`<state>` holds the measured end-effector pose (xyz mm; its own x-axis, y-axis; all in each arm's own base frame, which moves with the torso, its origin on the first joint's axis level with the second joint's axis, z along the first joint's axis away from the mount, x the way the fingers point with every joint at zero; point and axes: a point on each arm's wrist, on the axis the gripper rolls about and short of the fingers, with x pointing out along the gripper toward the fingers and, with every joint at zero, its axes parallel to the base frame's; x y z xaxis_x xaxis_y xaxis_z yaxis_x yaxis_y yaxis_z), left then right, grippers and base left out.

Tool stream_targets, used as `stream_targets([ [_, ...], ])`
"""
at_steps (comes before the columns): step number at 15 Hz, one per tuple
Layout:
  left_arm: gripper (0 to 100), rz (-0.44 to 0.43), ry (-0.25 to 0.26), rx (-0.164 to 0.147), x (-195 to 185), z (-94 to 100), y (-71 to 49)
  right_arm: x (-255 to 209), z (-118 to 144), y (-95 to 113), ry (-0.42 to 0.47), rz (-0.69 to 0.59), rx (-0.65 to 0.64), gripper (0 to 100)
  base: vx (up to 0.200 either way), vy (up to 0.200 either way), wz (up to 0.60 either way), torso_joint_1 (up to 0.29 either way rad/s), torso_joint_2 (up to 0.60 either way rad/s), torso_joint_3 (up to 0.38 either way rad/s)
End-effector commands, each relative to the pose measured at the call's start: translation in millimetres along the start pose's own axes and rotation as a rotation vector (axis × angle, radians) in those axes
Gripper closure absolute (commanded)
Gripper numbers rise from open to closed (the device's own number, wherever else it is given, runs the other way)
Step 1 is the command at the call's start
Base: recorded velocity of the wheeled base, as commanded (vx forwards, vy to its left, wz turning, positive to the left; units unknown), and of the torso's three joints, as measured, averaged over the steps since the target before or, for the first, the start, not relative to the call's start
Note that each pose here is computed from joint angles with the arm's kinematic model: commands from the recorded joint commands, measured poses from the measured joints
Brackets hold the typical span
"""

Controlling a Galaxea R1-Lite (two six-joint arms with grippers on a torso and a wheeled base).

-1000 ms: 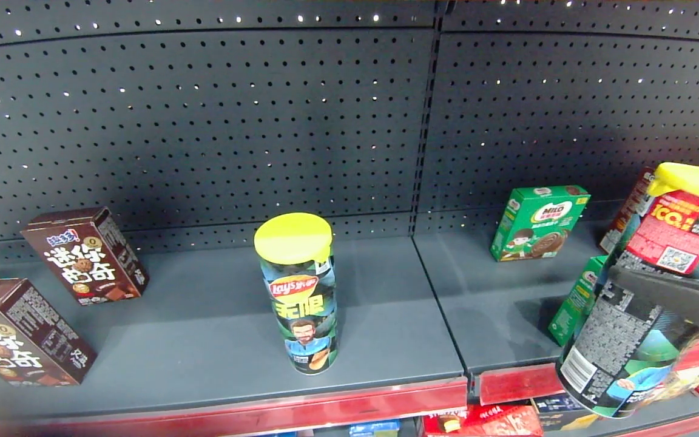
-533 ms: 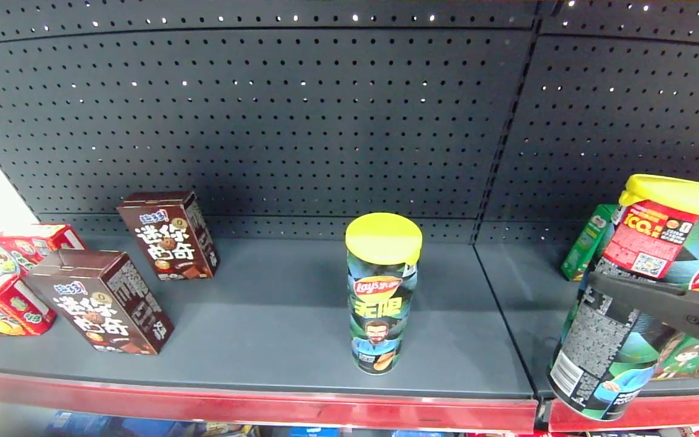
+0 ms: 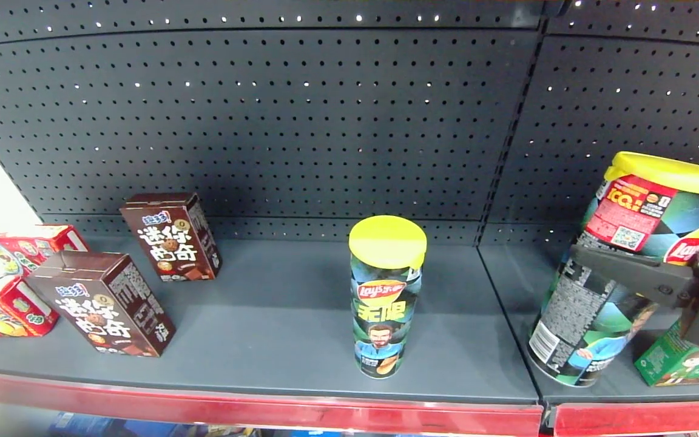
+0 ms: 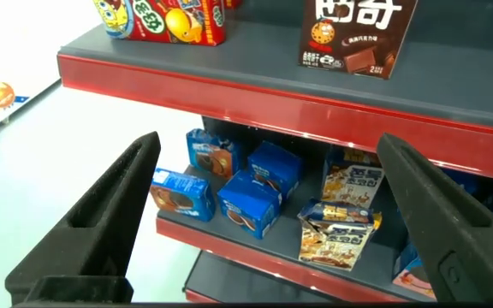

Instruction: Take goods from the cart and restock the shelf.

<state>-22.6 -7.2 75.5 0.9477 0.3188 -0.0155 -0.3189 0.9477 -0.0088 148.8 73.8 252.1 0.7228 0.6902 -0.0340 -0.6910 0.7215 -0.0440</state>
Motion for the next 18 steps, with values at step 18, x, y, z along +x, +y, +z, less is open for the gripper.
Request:
stream_targets([
  [18, 0, 0.001, 0.001, 0.000, 0, 0.1, 0.0, 159, -23, -28, -0.070, -0.184, -0.032, 100, 0.000, 0.000, 0.00, 0.000, 0.00, 0.000],
])
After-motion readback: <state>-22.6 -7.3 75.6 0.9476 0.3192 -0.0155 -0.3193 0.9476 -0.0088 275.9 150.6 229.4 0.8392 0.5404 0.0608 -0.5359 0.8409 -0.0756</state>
